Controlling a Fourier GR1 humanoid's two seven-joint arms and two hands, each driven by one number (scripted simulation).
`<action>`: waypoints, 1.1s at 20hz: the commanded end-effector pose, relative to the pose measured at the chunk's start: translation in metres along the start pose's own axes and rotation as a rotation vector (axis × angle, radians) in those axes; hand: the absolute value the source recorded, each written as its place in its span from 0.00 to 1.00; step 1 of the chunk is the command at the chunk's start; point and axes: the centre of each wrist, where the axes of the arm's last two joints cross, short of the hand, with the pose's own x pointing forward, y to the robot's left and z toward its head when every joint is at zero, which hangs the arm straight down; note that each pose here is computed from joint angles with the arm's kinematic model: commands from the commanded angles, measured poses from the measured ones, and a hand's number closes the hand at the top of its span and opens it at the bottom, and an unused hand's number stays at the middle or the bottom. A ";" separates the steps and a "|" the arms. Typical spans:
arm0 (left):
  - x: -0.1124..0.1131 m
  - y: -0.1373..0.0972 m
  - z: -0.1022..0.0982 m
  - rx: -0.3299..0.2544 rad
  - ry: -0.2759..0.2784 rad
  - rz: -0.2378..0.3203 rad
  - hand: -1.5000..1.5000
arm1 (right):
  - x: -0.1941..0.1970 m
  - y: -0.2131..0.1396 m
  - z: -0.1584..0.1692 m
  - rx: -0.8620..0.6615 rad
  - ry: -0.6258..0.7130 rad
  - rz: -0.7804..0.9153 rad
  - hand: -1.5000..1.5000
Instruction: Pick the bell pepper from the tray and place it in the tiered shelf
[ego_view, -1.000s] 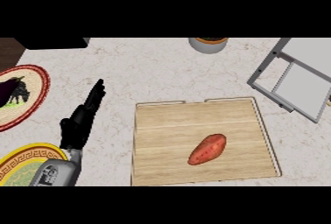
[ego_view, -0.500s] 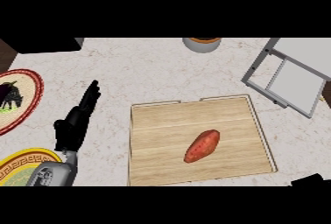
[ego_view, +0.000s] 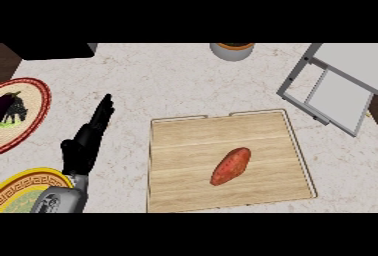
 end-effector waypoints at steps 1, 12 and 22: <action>0.001 -0.001 -0.003 -0.002 0.009 -0.002 0.50 | -0.012 -0.075 0.000 -0.093 -0.037 -0.028 1.00; 0.009 -0.032 -0.020 -0.075 -0.024 -0.016 0.50 | -0.051 -0.198 0.001 -0.234 0.044 -0.014 1.00; 0.022 -0.019 -0.027 -0.063 -0.030 -0.008 0.50 | -0.066 -0.195 -0.041 -0.277 0.003 0.119 1.00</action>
